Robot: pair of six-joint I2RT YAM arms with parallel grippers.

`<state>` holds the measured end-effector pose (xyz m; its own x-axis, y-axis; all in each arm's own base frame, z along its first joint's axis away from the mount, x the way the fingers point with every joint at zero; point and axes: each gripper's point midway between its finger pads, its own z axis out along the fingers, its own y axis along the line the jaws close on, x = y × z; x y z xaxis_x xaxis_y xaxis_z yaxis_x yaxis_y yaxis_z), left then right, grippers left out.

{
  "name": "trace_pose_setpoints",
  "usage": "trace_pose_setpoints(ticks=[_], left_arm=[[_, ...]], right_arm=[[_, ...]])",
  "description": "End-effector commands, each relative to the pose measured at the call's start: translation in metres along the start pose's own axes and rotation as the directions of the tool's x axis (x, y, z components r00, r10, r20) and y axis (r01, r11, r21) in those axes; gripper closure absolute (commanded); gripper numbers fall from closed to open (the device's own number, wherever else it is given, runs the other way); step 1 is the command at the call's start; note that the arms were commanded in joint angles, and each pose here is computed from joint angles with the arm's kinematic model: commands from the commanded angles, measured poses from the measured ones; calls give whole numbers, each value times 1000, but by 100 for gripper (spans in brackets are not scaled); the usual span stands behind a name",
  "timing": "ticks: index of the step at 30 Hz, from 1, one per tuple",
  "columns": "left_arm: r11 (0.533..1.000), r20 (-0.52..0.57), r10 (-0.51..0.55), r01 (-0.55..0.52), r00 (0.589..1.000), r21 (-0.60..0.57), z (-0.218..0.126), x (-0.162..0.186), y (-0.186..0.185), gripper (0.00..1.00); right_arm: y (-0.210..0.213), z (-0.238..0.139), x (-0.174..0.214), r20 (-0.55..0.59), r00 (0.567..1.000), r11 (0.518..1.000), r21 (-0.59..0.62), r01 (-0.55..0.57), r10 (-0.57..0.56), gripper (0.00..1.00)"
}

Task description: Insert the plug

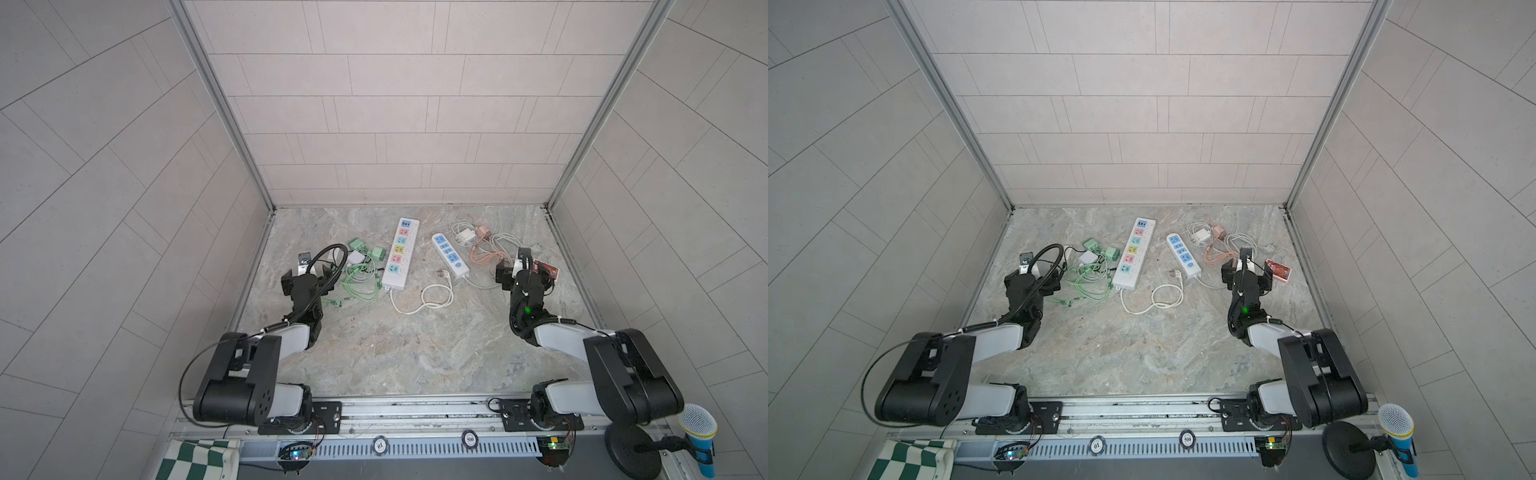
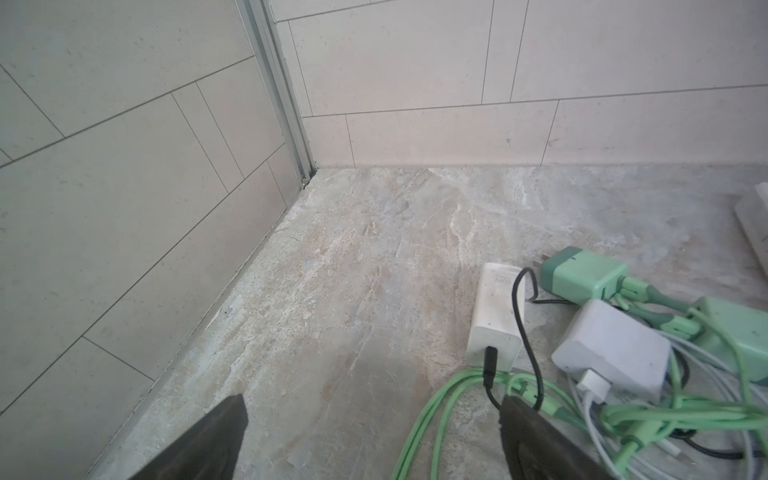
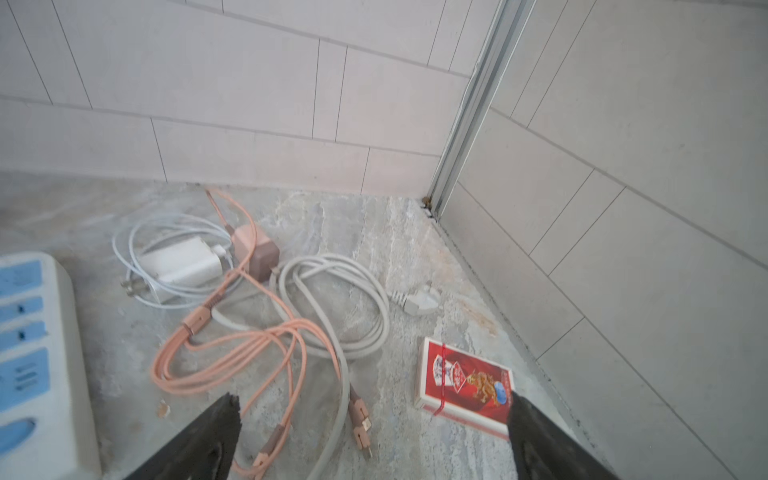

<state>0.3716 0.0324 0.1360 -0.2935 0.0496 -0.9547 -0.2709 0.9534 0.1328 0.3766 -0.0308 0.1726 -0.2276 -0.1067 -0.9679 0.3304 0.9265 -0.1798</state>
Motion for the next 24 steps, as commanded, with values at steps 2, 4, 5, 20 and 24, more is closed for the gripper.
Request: trace_pose_setpoints(ticks=[2,4,5,20,24], left_arm=[[995,-53,-96,97,994,12,-13,-30,3,0],[987,-86,-151,155,985,45,-22,-41,0,0],[978,-104,-195,202,975,60,-28,-45,-2,0],[855,-294,-413,478,862,201,-93,-31,-19,0],[865,-414,-375,474,829,164,-81,-16,-30,0]], right_arm=[[16,-9,-23,-64,998,992,-125,2,-10,1],[23,-12,-30,-99,995,984,-170,-47,31,1],[26,-14,-31,-131,990,979,-190,-78,53,1],[106,-67,-30,-249,965,860,-473,-194,81,1],[126,-66,-10,-355,935,865,-475,-162,-20,1]])
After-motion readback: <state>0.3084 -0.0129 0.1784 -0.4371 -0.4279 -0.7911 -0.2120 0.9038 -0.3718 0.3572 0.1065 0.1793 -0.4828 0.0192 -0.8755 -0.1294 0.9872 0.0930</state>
